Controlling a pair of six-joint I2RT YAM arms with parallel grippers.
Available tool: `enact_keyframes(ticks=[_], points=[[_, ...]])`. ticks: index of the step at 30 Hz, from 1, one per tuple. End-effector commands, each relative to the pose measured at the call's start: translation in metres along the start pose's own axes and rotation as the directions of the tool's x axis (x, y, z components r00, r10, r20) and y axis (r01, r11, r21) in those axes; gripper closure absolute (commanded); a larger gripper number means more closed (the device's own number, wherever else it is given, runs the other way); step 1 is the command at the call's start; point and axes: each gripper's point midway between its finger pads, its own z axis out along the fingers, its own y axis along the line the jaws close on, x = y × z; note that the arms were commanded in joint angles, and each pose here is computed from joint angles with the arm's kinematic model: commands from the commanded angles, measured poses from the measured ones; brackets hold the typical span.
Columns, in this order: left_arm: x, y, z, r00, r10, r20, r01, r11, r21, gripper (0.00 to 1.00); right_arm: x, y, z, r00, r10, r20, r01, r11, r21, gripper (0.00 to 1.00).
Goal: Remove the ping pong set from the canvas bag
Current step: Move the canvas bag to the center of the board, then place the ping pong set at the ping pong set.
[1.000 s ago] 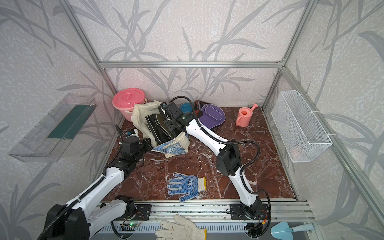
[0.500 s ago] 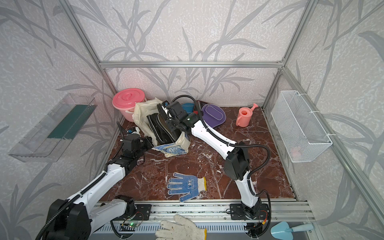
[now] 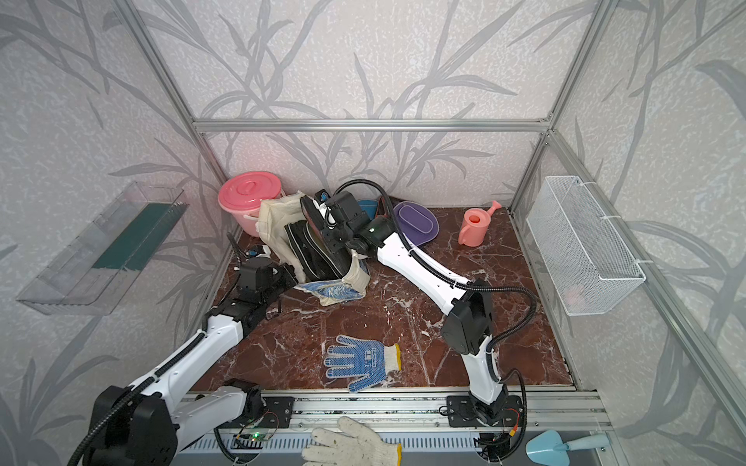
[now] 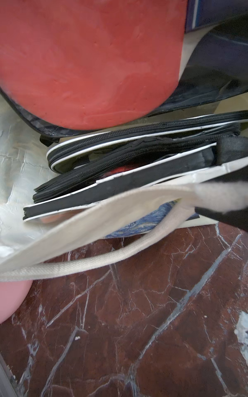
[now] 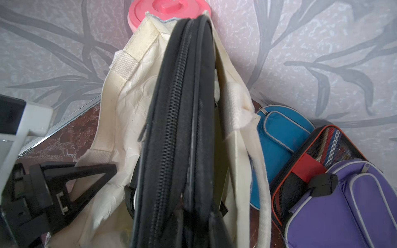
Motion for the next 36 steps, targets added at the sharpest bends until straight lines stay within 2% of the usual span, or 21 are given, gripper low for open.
enact_keyframes(ticks=[1, 9, 12, 22, 36], points=[[-0.019, 0.005, -0.014, 0.998, -0.015, 0.063, 0.018, 0.998, -0.058, 1.0, -0.046, 0.003, -0.048, 0.99, 0.013, 0.137, -0.01, 1.0, -0.026, 1.0], [-0.036, 0.028, -0.039, 0.991, -0.014, 0.135, 0.041, 0.979, -0.199, 1.0, -0.057, 0.008, -0.059, 0.987, 0.029, 0.16, -0.02, 0.998, -0.057, 1.0], [-0.042, 0.032, -0.044, 0.987, -0.01, 0.158, 0.045, 0.974, -0.22, 1.0, -0.059, 0.011, -0.06, 0.987, 0.037, 0.158, -0.025, 0.997, -0.076, 1.0], [-0.057, 0.03, -0.049, 0.982, -0.017, 0.188, 0.062, 0.971, -0.233, 1.0, -0.071, 0.022, -0.074, 0.982, 0.06, 0.181, -0.034, 0.989, -0.144, 1.0], [-0.07, 0.023, -0.05, 0.985, -0.005, 0.172, 0.05, 0.965, -0.256, 1.0, -0.096, 0.02, -0.104, 0.963, 0.136, 0.233, -0.082, 0.97, -0.227, 1.0]])
